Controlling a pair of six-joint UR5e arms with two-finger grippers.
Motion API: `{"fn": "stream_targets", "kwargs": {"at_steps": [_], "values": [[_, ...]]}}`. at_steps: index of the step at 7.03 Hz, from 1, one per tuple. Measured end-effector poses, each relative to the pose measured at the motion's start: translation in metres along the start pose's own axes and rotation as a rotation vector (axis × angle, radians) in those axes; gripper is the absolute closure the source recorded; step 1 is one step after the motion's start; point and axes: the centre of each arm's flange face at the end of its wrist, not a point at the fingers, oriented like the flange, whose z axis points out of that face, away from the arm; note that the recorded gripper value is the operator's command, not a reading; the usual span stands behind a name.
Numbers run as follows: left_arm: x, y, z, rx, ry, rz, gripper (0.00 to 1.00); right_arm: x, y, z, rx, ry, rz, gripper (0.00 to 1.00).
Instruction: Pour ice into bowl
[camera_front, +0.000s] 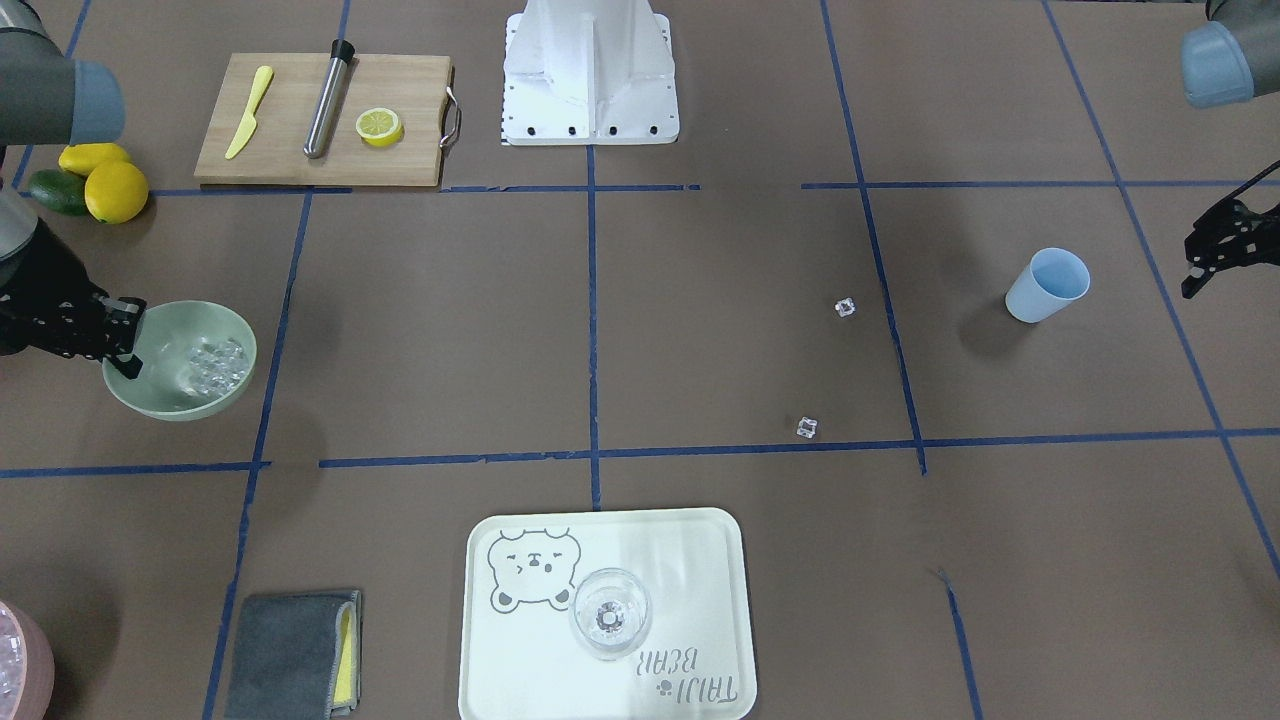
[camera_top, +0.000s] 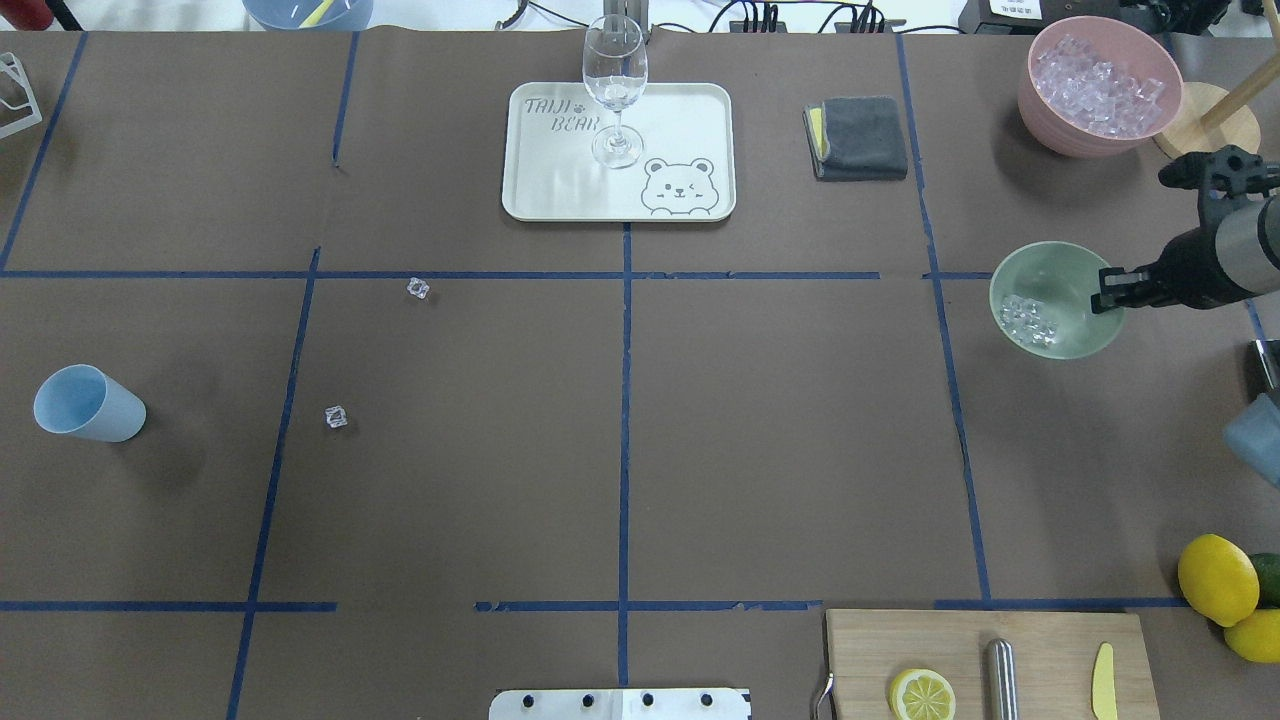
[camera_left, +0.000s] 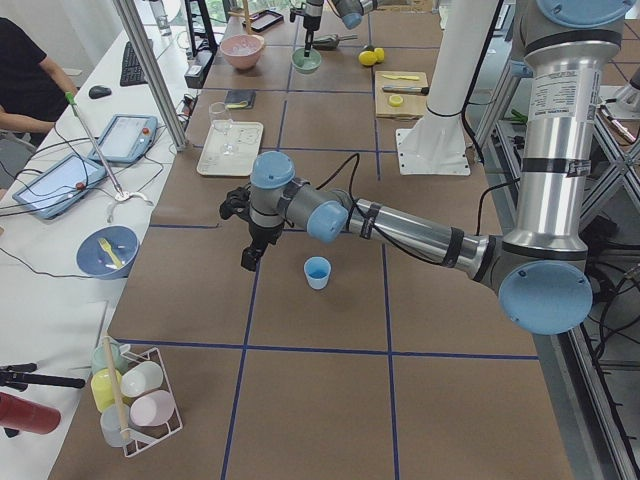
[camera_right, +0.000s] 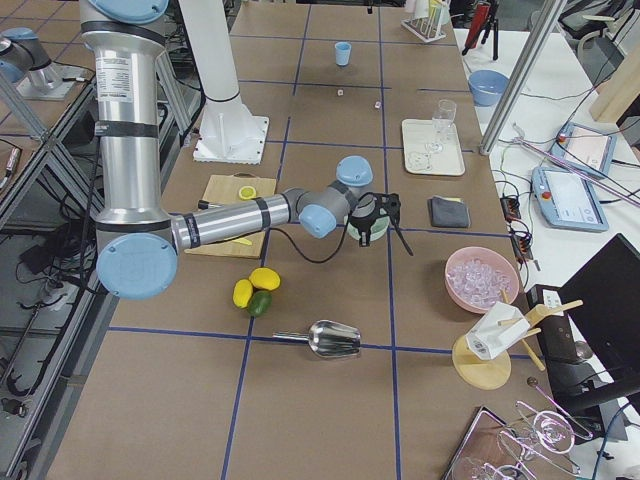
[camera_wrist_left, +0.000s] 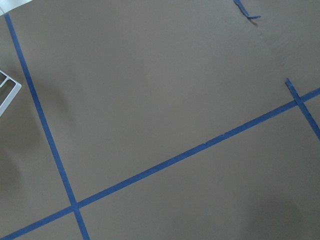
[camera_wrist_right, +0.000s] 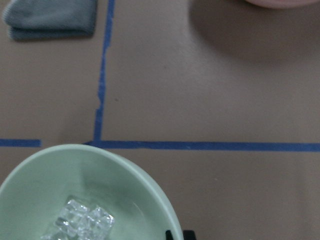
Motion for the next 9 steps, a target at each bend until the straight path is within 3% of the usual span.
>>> {"fn": "stream_targets", "kwargs": {"at_steps": [1,2,4,7,9], "values": [[-0.002,0.001,0.002,-0.004,0.001,-0.002,0.00,0.032,0.018,0.015,-0.035,0.005,0.015,0.85],[-0.004,0.000,0.004,-0.006,0.001,-0.005,0.00,0.049,0.030,0.020,-0.057,0.011,0.026,0.01],[-0.004,-0.004,0.005,-0.005,0.001,-0.005,0.00,0.062,0.041,0.019,-0.063,0.020,0.035,0.00],[-0.006,-0.007,0.008,-0.006,0.002,-0.005,0.00,0.063,0.034,-0.009,-0.026,0.004,0.039,0.00],[-0.008,-0.009,0.010,-0.008,0.001,-0.006,0.00,0.067,0.023,-0.035,-0.023,0.038,-0.024,0.00]]}}
